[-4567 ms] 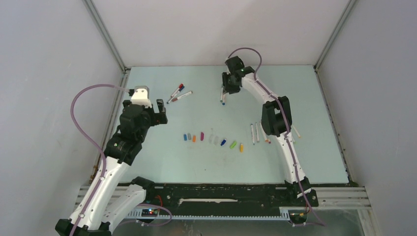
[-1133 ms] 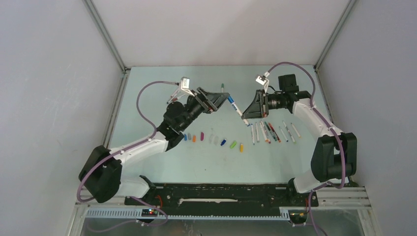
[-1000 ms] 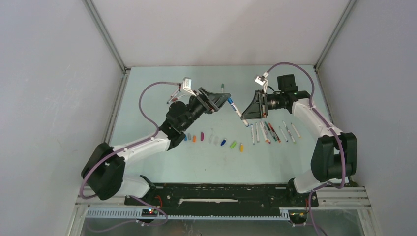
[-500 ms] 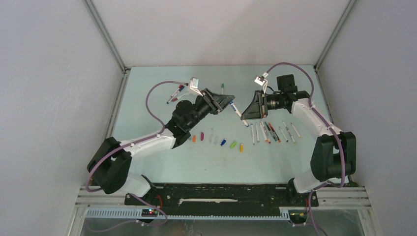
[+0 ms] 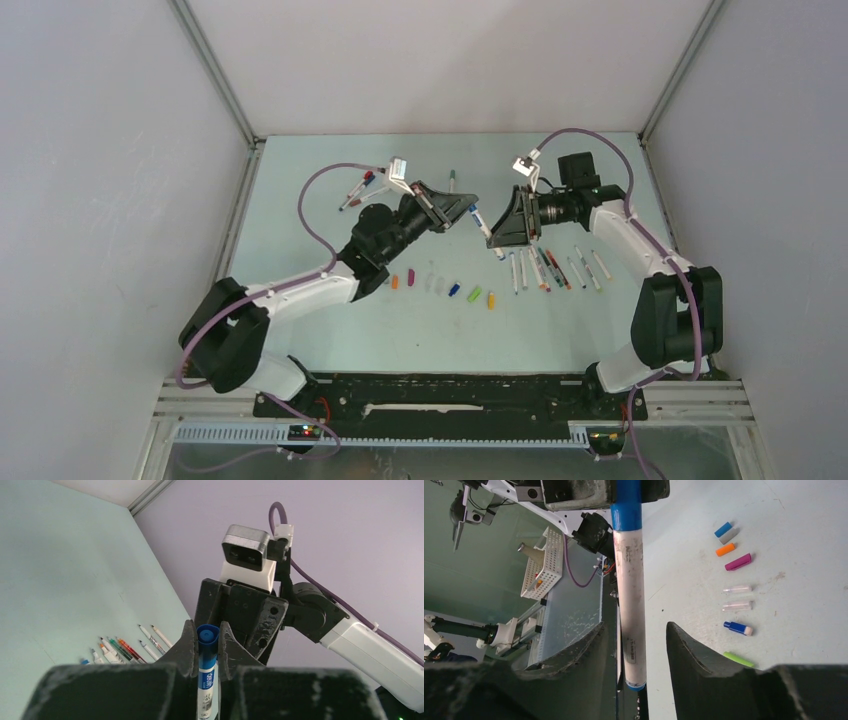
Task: Open the pen caps
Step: Open the pen cap from the pen, then place the pen cap at the center of the board, then place the pen at the center of the board.
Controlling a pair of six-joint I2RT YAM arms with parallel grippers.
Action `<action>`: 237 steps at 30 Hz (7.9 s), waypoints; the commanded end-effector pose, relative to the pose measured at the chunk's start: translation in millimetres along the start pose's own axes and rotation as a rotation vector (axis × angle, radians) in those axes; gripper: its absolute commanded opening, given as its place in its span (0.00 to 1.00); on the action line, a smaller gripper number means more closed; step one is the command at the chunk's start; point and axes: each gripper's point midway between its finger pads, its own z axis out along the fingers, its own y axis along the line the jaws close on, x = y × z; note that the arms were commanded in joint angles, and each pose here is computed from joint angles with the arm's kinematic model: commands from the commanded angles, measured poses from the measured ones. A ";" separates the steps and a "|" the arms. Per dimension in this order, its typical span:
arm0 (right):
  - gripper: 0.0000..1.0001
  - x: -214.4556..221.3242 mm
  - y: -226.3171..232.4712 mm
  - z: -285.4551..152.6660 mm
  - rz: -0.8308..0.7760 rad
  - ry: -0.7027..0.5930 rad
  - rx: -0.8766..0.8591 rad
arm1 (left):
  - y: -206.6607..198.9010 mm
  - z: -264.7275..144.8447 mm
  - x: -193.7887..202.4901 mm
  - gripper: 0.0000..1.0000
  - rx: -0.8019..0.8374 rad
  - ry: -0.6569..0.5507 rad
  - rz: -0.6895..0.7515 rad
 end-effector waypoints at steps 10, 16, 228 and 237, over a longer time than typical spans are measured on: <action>0.42 -6.3 6.4 5.8 0.005 0.005 -0.009 | -48.9 7.9 -3.8 0.00 0.155 0.001 0.066; 0.00 -8.3 5.5 6.8 0.039 0.002 -0.013 | -56.8 9.6 -16.3 0.00 0.172 -0.050 0.134; 0.35 157.9 -179.2 -300.2 0.429 0.366 1.299 | 28.6 -112.3 10.0 0.91 -0.397 0.035 0.518; 0.36 144.7 -173.0 -300.5 0.392 0.328 1.309 | 27.9 -106.9 9.1 0.91 -0.384 0.042 0.509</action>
